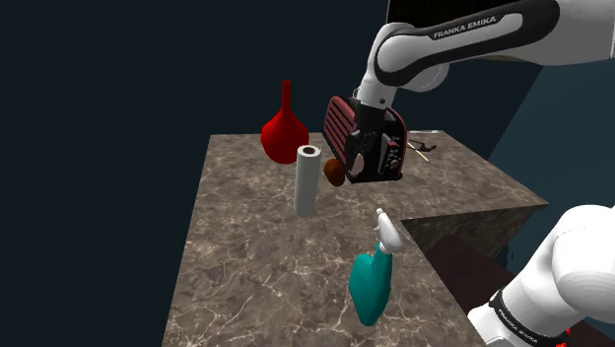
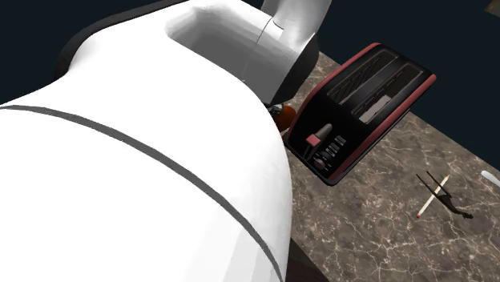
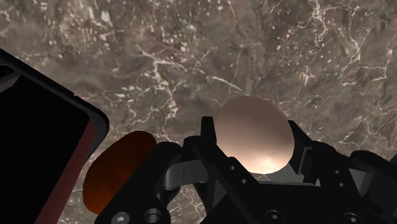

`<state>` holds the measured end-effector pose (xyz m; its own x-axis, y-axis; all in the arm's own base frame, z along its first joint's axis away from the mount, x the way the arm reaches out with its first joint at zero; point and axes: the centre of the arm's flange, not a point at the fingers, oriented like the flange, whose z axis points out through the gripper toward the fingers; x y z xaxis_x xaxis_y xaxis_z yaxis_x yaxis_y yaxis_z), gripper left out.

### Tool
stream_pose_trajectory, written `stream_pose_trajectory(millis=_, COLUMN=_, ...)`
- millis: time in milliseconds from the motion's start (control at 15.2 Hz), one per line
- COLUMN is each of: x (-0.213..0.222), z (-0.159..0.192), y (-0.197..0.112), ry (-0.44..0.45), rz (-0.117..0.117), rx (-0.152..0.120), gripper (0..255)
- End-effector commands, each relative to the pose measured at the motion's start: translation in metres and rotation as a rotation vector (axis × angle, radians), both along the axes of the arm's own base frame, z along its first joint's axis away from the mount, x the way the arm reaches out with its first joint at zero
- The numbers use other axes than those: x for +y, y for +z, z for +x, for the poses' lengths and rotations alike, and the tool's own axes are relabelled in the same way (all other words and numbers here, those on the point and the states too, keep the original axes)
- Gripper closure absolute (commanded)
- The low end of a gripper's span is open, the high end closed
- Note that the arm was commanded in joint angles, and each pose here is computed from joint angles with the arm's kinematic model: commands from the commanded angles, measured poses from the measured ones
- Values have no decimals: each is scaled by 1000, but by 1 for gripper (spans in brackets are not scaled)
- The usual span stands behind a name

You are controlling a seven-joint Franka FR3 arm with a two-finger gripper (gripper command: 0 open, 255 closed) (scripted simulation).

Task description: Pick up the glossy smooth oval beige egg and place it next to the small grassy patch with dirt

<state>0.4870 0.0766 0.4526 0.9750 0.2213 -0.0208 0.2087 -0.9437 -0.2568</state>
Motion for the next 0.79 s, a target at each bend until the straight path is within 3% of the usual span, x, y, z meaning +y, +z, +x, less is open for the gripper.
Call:
stream_pose_trajectory(millis=0, x=6, z=-13, y=5, ry=0, rz=0, rx=0, gripper=255)
stream_pose_trajectory(millis=726, x=70, z=-143, y=6, ry=0, rz=0, rx=0, gripper=255)
